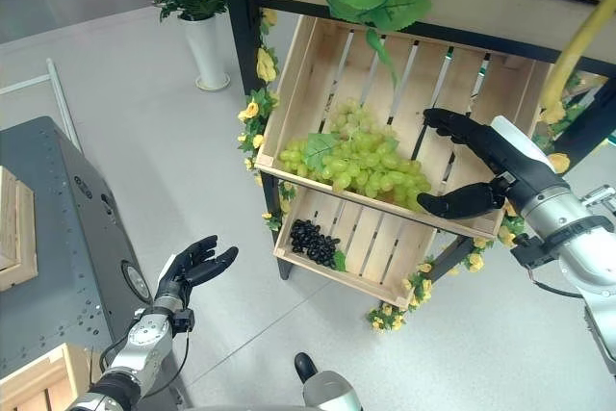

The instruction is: Pick up the fruits from the basket on one side to the basket on the other side

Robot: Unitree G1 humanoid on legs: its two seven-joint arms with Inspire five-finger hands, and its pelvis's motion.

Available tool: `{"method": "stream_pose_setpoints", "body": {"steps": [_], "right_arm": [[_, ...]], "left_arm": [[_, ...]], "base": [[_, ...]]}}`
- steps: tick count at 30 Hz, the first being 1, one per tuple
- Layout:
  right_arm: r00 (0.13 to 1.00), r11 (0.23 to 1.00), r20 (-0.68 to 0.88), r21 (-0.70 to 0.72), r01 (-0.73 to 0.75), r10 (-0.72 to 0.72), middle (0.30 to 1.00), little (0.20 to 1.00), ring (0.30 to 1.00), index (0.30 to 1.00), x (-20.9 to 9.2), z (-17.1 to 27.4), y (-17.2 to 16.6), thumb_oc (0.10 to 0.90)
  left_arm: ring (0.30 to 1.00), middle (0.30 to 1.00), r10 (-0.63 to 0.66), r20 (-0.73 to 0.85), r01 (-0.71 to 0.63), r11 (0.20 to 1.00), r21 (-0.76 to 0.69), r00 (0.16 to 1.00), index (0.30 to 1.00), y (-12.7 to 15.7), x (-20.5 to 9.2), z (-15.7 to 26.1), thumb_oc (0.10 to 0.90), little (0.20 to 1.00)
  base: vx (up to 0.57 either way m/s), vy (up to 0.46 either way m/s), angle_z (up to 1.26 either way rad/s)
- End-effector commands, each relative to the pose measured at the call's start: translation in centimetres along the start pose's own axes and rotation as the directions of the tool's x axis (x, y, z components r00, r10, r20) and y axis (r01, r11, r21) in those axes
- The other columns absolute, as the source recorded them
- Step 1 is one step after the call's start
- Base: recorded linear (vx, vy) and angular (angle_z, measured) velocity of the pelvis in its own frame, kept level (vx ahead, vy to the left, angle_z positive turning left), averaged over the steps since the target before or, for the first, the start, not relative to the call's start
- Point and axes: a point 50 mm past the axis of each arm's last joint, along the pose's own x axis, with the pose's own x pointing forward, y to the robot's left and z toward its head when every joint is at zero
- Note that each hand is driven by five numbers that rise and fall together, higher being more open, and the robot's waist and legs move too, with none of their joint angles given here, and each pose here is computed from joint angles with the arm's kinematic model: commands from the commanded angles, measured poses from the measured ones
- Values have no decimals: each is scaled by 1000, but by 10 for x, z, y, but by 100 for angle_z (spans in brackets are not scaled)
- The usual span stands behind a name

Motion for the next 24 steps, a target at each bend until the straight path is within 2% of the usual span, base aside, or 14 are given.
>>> {"method": "stream_pose_setpoints", "body": {"steps": [1, 12, 24], "right_arm": [[958, 986, 236, 55, 157, -165, 900, 900, 900, 900, -3, 34, -36, 800], [909, 979, 393, 192, 67, -140, 900, 900, 900, 900, 3, 54, -25, 800], [860, 935, 509, 291, -204, 30, 900, 900, 900, 900, 30, 79, 16, 800]], "left_arm": [[900, 900, 25, 204, -31, 999, 25, 979, 900, 16, 13, 42, 800, 900], [900, 900, 22, 195, -28, 999, 30, 981, 900, 13, 13, 40, 800, 900], [900, 900, 31, 192, -37, 999, 27, 981, 900, 7, 14, 39, 800, 900]], "base": [[4, 1, -7], [0, 0, 0], [-21, -32, 5]]}}
